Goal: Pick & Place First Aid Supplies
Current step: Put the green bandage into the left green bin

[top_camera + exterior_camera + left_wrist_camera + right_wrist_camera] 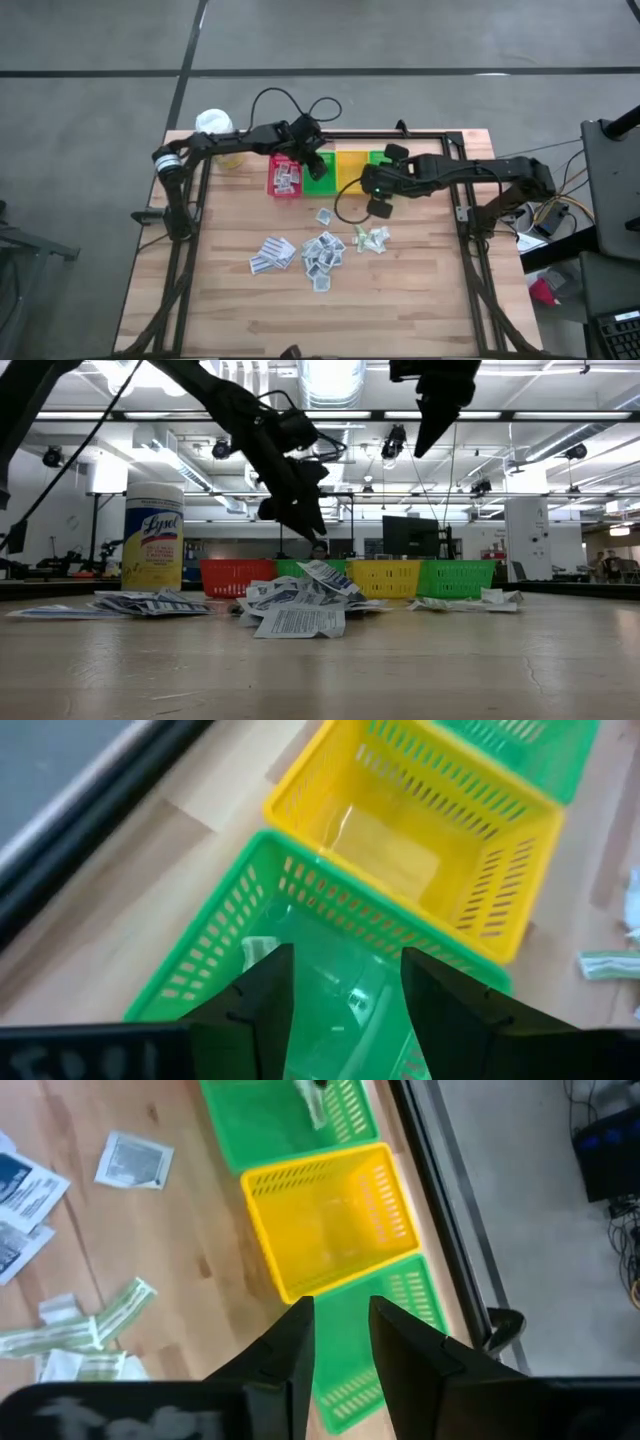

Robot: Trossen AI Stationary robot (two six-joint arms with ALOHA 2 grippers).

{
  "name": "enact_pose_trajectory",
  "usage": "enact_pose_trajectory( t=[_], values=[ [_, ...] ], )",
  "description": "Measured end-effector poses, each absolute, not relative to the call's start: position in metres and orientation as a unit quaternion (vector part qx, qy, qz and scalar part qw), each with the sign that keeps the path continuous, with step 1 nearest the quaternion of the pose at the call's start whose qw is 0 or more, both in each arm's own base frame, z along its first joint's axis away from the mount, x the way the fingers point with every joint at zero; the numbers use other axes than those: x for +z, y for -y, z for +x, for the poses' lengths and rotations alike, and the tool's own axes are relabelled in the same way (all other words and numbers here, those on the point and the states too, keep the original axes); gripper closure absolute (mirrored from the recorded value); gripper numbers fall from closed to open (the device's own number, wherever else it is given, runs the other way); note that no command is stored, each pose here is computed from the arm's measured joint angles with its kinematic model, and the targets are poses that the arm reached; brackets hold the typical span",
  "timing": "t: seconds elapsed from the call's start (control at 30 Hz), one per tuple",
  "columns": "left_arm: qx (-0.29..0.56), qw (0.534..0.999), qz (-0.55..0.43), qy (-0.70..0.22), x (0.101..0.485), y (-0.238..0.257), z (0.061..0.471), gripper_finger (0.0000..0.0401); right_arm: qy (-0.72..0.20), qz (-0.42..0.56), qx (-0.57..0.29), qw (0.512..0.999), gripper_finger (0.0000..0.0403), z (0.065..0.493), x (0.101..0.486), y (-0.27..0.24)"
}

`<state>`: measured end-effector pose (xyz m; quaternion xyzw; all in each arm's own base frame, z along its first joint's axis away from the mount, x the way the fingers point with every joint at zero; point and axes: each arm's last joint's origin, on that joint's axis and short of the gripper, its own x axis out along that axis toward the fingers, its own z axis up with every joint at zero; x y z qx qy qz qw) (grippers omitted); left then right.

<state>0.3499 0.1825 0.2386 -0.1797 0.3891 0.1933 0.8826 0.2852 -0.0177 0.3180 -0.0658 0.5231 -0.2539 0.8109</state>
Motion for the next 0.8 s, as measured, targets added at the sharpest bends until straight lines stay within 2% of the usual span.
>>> enact_pose_trajectory(
  t=[0.27, 0.47, 0.57, 0.8],
  values=[
    [0.193, 0.894, -0.176, -0.364, 0.268, -0.175, 0.337, 0.0224, -0.532, -0.057, -0.233, 0.812, 0.0312, 0.261, 0.301, 0.001],
    [0.174, 0.915, -0.165, -0.325, 0.300, -0.166, 0.323, 0.0224, -0.522, -0.005, -0.084, 0.849, 0.0313, 0.249, 0.286, -0.017],
    [0.148, 0.931, -0.137, -0.306, 0.317, -0.158, 0.316, 0.0225, -0.507, 0.024, -0.040, 0.861, 0.0320, 0.245, 0.276, -0.021],
    [0.097, 0.955, -0.078, -0.269, 0.346, -0.133, 0.305, 0.0226, -0.506, 0.041, -0.034, 0.861, 0.0338, 0.241, 0.257, -0.021]
  ],
)
